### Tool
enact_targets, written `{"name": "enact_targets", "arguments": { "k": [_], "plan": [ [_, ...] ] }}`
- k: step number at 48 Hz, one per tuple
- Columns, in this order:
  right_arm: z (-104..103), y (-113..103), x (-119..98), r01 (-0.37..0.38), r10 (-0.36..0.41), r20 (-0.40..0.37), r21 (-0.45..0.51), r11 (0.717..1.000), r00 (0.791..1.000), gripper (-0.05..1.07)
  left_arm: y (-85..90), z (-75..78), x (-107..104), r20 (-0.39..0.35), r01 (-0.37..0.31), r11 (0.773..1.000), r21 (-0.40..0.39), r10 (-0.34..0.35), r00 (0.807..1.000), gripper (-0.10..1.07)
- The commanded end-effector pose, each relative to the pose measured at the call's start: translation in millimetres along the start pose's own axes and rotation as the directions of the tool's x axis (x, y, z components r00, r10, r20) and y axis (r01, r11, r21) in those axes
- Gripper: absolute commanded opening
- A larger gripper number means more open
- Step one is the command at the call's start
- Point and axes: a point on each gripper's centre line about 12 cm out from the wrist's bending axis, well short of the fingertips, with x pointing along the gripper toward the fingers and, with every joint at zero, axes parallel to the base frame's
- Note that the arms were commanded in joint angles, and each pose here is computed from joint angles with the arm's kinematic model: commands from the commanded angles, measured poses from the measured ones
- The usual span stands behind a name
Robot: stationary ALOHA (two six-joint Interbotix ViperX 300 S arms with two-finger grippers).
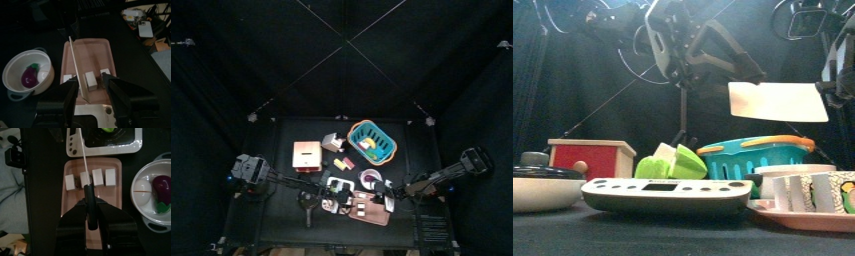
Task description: Drop clever in pot
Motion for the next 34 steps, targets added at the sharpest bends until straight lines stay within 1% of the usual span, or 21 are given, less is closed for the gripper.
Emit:
{"name": "enact_targets", "arguments": {
  "k": [1,2,11,18,23,28,32,34],
  "plan": [
    [6.1,1.7,-9.9,-0.019,0.018,0.022,0.041,0.999,1.0,0.42,9.9,23.2,-18.0,0.094,-0.021,1.0,-0.014,0.022,0.995,0.82],
    [5.5,1.5,-10.8,-0.021,0.02,0.02,0.048,0.999,1.0,0.42,13.2,25.2,-22.5,0.111,-0.028,0.999,-0.023,0.031,0.993,0.82],
    [2.6,0.4,-14.2,-0.033,0.032,0.01,0.103,0.994,0.999,0.42,27.5,20.4,-50.3,0.21,-0.06,0.996,-0.059,0.071,0.975,0.82],
    [2.3,-6.1,-13.9,-0.006,0.006,-0.006,0.134,0.991,1.0,0.42,34.1,14.1,-72.3,0.27,-0.08,0.992,-0.095,0.103,0.957,0.82],
    [4.9,-12.4,-14.1,0.02,-0.018,-0.013,0.167,0.986,1.0,0.42,39.6,9.0,-85.2,0.279,-0.104,0.982,-0.156,0.145,0.949,0.82],
    [17.1,-19.5,-17.0,0.04,-0.042,0.008,0.214,0.976,0.999,0.42,48.1,2.0,-98.0,0.265,-0.138,0.964,-0.226,0.197,0.944,0.82],
    [26.6,-25.0,-19.7,0.057,-0.065,0.026,0.237,0.97,0.998,0.42,53.5,-1.7,-107.5,0.262,-0.158,0.957,-0.242,0.221,0.94,0.82],
    [28.1,-28.7,-20.9,0.072,-0.079,0.019,0.259,0.963,0.997,0.42,55.4,-3.5,-111.9,0.261,-0.164,0.955,-0.247,0.228,0.938,0.82]
  ]
}}
